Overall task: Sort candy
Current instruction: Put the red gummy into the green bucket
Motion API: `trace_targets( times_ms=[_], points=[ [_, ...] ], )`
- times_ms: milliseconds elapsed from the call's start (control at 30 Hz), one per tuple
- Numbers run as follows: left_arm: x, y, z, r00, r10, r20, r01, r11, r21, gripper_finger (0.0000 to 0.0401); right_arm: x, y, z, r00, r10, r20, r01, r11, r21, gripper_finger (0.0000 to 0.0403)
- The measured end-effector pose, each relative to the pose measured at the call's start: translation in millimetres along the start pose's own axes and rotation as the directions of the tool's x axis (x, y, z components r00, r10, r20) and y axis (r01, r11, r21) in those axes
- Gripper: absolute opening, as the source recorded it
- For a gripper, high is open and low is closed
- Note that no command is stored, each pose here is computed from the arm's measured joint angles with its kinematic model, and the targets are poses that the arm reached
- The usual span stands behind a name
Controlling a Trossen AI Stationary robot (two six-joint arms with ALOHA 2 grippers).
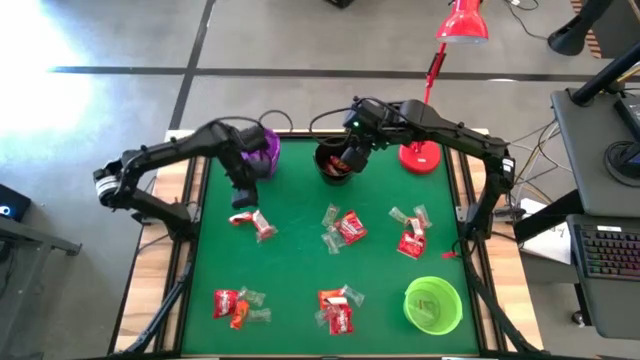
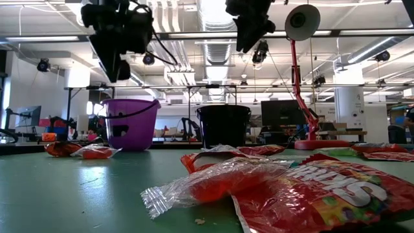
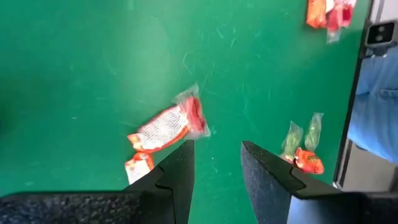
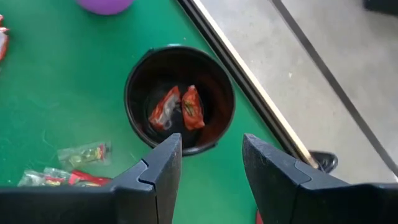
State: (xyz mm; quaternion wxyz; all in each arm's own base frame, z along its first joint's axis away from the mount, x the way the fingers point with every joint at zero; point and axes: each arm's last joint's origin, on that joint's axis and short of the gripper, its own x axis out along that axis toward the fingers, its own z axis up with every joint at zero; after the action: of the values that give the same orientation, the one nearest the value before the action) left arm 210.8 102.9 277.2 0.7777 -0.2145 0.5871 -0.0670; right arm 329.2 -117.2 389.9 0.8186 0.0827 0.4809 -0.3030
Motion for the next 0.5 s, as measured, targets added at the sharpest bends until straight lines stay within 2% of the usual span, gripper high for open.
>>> trace_targets(
  times_ms=[233, 500],
  points=[
    [30, -3, -15, 0.993, 0.110, -0.053, -0.112, 0.993, -0.047, 0.0114, 0, 0, -3, 0.999, -0.005, -0.033, 0.005, 1.000, 0.014, 0.0162],
    [62, -15, -27, 0.995, 0.102, 0.003, -0.101, 0.991, -0.090, 0.0114, -21, -6, -12, 1.000, -0.001, -0.028, 0.003, 0.998, 0.066, 0.0162]
  ],
)
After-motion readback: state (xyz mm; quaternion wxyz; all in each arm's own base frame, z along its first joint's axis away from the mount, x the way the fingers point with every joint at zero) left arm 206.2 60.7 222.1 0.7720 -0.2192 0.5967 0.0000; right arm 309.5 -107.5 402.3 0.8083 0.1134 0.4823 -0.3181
